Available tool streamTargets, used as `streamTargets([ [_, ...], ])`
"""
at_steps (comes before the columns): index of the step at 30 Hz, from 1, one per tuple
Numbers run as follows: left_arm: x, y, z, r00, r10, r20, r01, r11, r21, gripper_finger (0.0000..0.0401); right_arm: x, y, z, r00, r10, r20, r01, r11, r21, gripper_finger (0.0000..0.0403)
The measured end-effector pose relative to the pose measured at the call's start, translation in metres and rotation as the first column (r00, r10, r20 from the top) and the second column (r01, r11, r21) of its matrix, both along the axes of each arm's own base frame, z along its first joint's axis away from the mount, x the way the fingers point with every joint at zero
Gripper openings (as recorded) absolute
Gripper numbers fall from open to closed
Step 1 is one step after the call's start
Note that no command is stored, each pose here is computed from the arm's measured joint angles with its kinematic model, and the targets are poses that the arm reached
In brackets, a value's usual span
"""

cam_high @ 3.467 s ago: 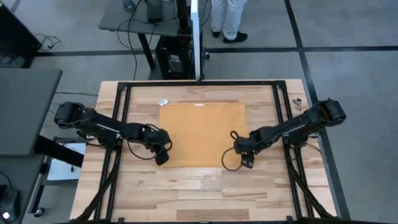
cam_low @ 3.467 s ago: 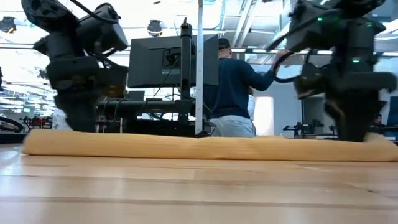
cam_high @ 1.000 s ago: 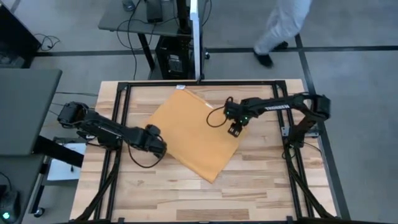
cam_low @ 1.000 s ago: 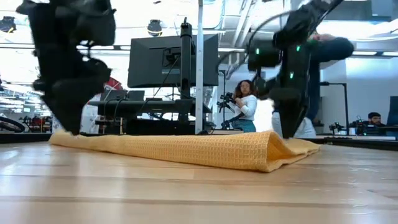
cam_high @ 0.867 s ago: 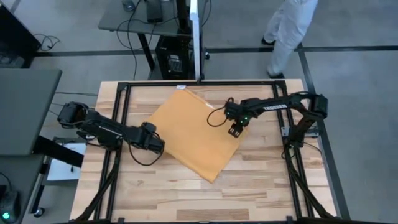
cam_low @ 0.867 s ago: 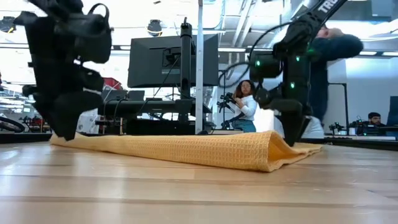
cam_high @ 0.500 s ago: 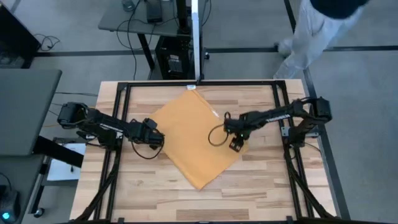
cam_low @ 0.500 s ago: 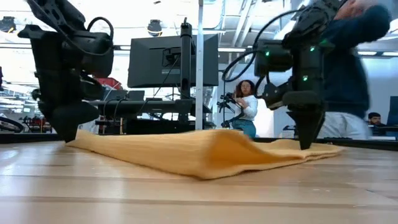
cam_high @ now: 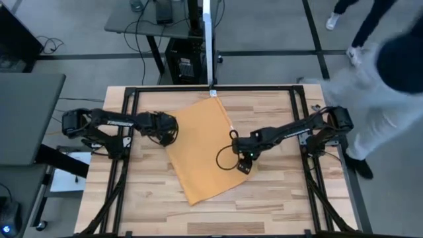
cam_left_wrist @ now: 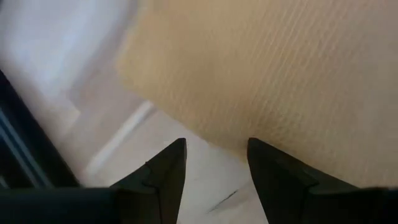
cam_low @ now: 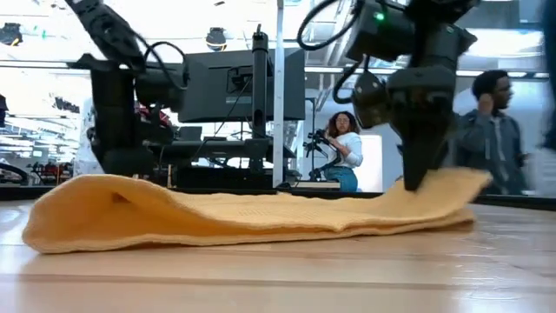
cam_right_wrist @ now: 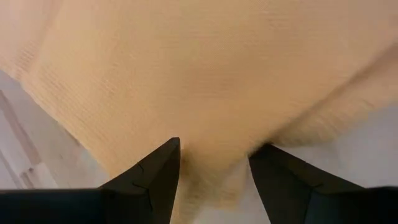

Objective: Roll towel
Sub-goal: Roll the yellow towel

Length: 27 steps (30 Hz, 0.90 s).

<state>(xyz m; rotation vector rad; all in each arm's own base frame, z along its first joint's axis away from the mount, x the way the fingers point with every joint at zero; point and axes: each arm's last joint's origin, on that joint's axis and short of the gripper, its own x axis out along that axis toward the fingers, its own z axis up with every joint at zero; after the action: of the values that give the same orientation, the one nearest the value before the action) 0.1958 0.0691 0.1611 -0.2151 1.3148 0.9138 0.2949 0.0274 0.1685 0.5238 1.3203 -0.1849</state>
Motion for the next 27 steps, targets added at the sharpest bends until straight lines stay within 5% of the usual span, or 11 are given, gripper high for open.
streamTargets([
  [3, 0.005, -0.003, 0.022, 0.998, 0.007, 0.067, -0.006, 1.000, -0.013, 0.0155, 0.001, -0.007, 0.007, 1.000, -0.012, -0.026, 0.012, 1.000, -0.008, 0.0182],
  [9, 0.005, -0.003, 0.036, 0.974, 0.170, 0.149, -0.137, 0.968, -0.208, 0.0154, -0.005, -0.003, 0.001, 0.993, -0.090, -0.075, 0.090, 0.996, 0.000, 0.0182],
  [19, -0.016, 0.008, -0.007, 0.972, 0.228, 0.050, -0.215, 0.957, -0.193, 0.0154, -0.012, 0.024, -0.027, 0.962, -0.271, 0.031, 0.273, 0.960, -0.056, 0.0182],
  [27, -0.008, 0.028, -0.023, 0.984, 0.157, 0.086, -0.142, 0.977, -0.157, 0.0155, -0.023, 0.032, -0.042, 0.936, -0.344, 0.072, 0.346, 0.938, -0.014, 0.0182],
])
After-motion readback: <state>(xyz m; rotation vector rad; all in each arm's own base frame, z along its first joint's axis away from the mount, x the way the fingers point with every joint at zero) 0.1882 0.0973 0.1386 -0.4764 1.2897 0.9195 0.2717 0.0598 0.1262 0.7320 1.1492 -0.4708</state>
